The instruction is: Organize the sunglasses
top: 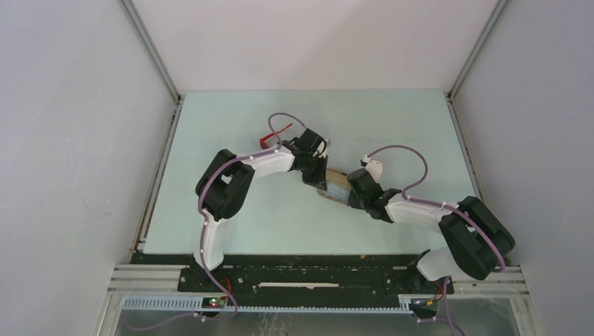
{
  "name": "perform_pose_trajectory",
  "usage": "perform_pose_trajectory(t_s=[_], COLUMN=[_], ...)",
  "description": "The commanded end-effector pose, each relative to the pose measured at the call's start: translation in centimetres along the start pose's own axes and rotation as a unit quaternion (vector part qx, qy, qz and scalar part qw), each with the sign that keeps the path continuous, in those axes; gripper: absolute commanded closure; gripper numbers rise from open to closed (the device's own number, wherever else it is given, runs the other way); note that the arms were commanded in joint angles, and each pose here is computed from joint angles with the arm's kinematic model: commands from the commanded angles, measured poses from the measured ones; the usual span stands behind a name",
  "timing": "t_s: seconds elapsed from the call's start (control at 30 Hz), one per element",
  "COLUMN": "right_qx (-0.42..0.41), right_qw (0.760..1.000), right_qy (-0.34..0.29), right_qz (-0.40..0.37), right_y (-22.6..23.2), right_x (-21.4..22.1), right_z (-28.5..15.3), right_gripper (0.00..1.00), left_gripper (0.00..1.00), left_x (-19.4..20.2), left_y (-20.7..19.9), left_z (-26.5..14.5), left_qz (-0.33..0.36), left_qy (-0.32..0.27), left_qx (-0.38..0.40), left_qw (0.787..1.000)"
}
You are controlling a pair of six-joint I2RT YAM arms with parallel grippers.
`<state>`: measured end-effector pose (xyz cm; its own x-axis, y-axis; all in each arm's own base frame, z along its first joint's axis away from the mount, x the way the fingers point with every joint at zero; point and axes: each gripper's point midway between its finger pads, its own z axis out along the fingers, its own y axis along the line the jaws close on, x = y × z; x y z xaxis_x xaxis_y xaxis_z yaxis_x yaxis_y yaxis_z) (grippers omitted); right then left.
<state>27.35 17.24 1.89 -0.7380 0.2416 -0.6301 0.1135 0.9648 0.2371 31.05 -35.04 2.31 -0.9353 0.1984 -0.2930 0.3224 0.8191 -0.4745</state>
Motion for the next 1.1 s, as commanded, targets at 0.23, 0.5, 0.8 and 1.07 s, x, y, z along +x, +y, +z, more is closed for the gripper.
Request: perform_pose_trajectory(t_s=[0.23,0.5,0.8,1.07], right_qx=[0.047,0.04,0.033,0.036], right_qw=[0.997,0.996,0.996,0.997], right_qy=[-0.045,-0.055,-0.056,-0.053], right_qz=[-0.041,-0.051,-0.056,-0.049], right_y=[-2.3,-2.2,-2.0,-2.3], right_x=[-1.8,-2.5,-2.7,-2.7], right_z=[0.2,0.0,0.0,0.3], right_gripper=[1.0,1.0,1.0,1.0], left_gripper=[1.0,1.0,0.92,0.61], left_x=[0.9,1.2,1.1,0.8], left_y=[1.2,1.2,0.3,0.2], left_z=[-1.3,-1.8,-2.4,-3.3], left_qz=[0.015,0.036,0.048,0.048], left_qy=[-0.01,-0.003,-0.01,-0.02], left_qx=[-0.02,-0.017,-0.013,-0.023], left_qw=[1.0,0.999,0.999,0.998])
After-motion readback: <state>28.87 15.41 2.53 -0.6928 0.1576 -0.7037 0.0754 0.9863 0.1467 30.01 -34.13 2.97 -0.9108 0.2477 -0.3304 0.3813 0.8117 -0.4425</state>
